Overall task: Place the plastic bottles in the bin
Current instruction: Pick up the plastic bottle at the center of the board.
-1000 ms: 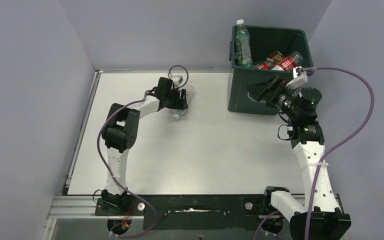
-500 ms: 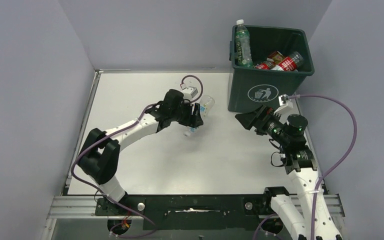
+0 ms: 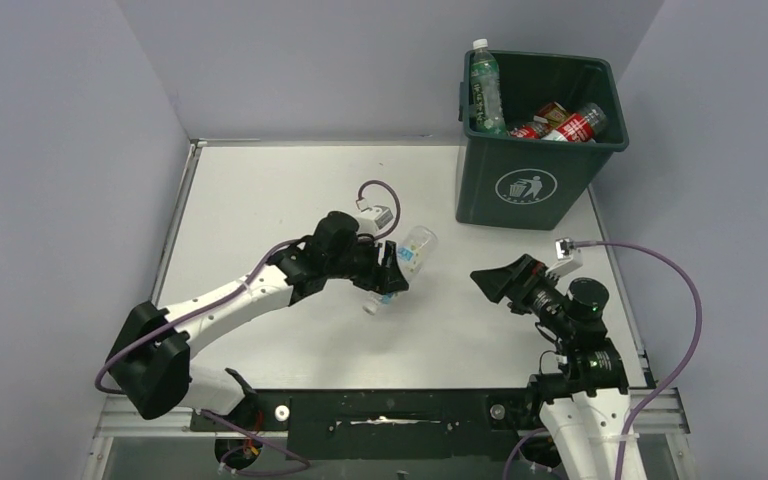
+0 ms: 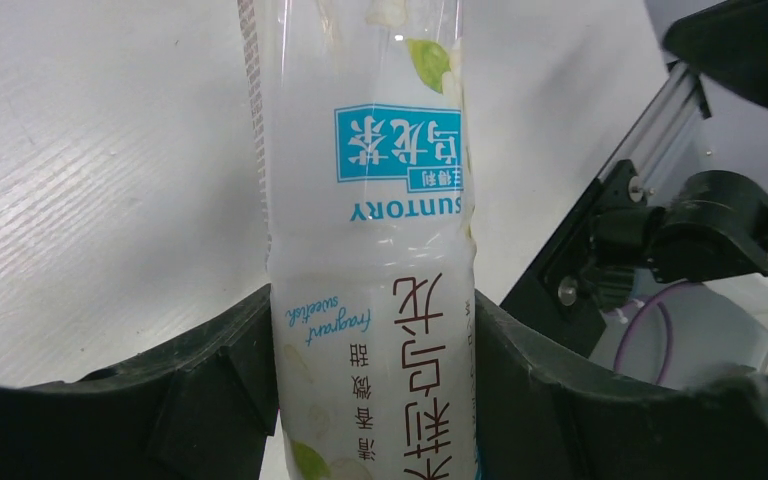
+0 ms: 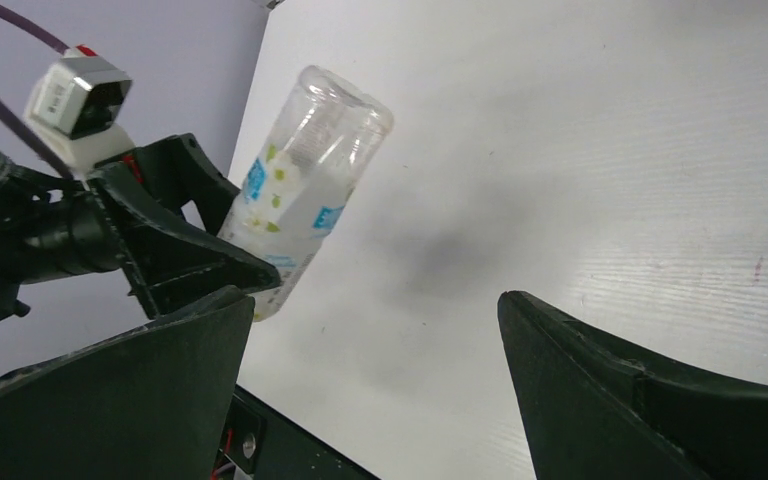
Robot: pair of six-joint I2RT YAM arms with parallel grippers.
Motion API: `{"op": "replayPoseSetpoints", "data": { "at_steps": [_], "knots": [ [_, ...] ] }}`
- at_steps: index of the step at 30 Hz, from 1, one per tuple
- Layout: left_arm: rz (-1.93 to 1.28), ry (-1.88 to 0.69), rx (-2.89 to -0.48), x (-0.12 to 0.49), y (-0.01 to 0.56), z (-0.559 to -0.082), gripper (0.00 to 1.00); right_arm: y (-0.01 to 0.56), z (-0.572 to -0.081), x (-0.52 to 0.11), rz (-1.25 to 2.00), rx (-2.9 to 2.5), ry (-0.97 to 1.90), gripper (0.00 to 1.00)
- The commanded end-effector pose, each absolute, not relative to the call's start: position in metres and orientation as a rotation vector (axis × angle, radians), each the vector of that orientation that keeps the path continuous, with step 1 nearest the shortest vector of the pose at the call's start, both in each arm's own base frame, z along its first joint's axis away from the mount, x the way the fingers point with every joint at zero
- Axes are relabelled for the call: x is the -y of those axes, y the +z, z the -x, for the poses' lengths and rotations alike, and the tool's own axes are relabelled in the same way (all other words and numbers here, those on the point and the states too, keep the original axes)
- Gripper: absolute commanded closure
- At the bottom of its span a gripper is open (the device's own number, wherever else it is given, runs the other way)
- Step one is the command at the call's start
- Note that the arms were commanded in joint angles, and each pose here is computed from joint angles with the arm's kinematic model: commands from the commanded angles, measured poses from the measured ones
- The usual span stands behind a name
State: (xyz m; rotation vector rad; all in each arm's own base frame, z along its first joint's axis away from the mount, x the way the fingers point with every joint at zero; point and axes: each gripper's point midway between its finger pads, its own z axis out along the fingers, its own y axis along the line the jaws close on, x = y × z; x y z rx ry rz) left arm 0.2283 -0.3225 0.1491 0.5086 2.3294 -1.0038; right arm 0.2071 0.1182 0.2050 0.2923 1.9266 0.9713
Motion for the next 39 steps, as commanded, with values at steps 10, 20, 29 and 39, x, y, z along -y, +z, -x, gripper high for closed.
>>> {"op": "replayPoseSetpoints", "data": {
  "at_steps": [10,20,29,39],
  "knots": [
    [-0.517,-1.393,-2.114,0.356,0.215,-0.199,0.46,0.238,-0.208,-0.126,-0.280,-1.784,1.074,0.00],
    [-0.499,-1.593,-1.992,0.366,0.237,-0.186,0.46,0.272,-0.219,-0.135,-0.250,-1.661,1.184,0.02],
    [-0.498,-1.802,-1.847,0.377,0.267,-0.176,0.46,0.268,-0.237,-0.141,-0.259,-1.657,1.247,0.02],
    [-0.449,-1.997,-1.790,0.391,0.264,-0.171,0.46,0.275,-0.247,-0.155,-0.213,-1.626,1.339,0.02]
  ]
}}
